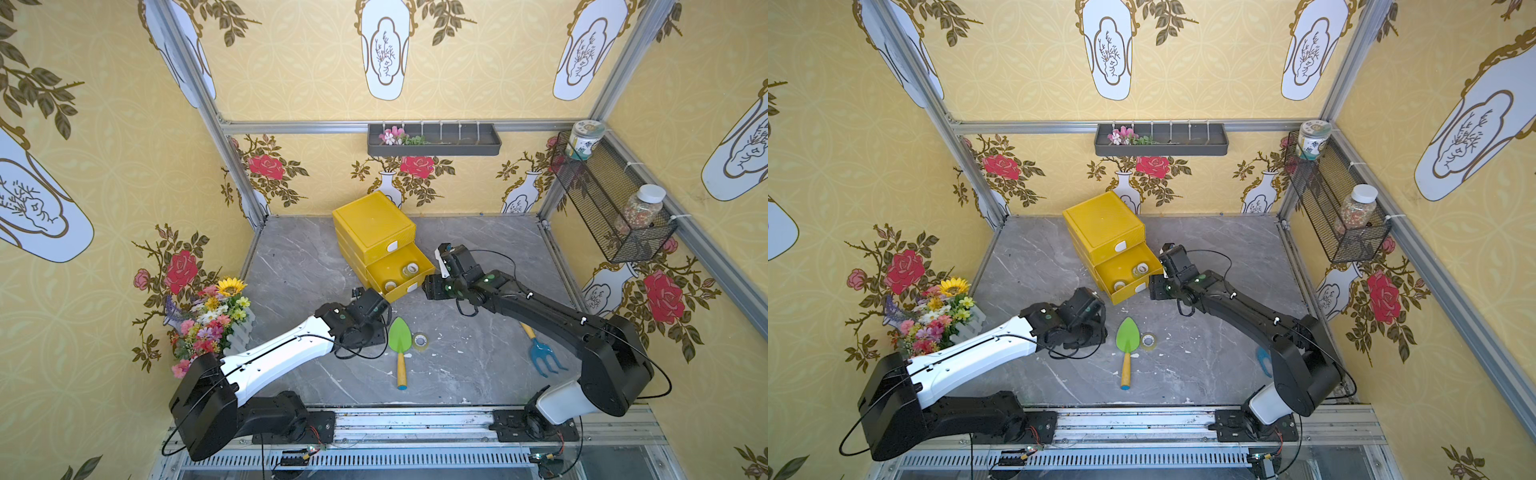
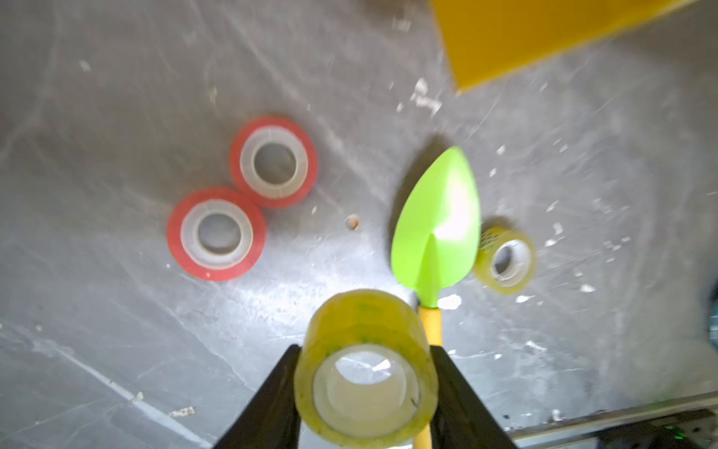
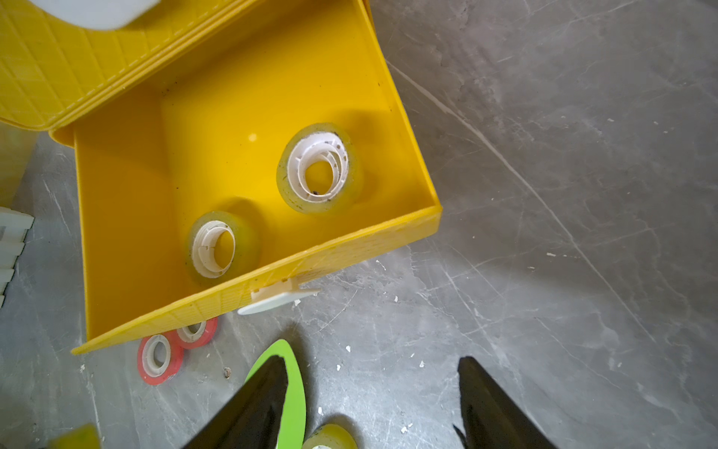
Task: Place the transparent tape into the drawer according to color
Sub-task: Pick up the tape at the center of the board, then place the tape in the drawer.
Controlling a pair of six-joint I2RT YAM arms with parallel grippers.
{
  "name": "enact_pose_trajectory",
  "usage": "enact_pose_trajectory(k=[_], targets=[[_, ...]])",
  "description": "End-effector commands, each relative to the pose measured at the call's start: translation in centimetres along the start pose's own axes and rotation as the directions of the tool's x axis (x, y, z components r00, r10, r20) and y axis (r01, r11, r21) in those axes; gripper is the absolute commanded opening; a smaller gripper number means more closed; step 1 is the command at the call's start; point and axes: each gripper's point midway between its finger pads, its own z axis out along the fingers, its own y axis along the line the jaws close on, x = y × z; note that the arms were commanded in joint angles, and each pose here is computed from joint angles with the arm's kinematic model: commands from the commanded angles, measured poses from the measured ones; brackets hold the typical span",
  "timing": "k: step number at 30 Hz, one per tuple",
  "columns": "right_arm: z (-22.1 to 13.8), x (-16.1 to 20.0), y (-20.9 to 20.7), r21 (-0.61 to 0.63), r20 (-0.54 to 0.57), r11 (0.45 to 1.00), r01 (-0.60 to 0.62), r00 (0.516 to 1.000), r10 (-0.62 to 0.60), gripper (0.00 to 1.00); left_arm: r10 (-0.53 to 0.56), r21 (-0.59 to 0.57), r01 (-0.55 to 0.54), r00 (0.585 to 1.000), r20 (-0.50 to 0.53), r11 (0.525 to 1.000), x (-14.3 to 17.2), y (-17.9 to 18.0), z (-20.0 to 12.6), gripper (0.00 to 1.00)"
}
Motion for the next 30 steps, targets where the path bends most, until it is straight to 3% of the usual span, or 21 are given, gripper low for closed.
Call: enact_pose_trajectory(k=[1, 7, 14, 21, 30], targets=[[-0.3, -0.8, 0.2, -0.010, 0.031, 1.000, -0.009, 0.999, 0.009, 0.73, 0.061, -0.003, -0.061, 0.994, 0.096, 0.998, -3.5, -0.8, -2.3, 0.42], [-0.2, -0.6, -0.3, 0.001, 0.029, 1.000, -0.021, 0.999, 0.021, 0.73, 0.072, 0.013, -0.078, 0.963, 0.261, 0.997, -10.2, -3.3, -4.8, 0.42], [-0.1, -0.7, -0.2, -0.002, 0.023, 1.000, -0.024, 0.999, 0.024, 0.73, 0.074, 0.038, -0.087, 0.964, 0.257, 0.996, -13.8, -6.8, -1.8, 0.41], [-0.3, -0.3, -0.3, -0.006, 0.022, 1.000, -0.020, 1.000, 0.020, 0.73, 0.121, -0.034, -0.117, 0.959, 0.257, 0.993, -15.3, -7.2, 0.8, 0.41], [-0.1, 0.3, -0.2, -0.020, 0.009, 1.000, -0.022, 1.000, 0.022, 0.73, 0.156, -0.092, -0.142, 0.972, 0.177, 0.986, -14.3, -6.4, 4.4, 0.44]])
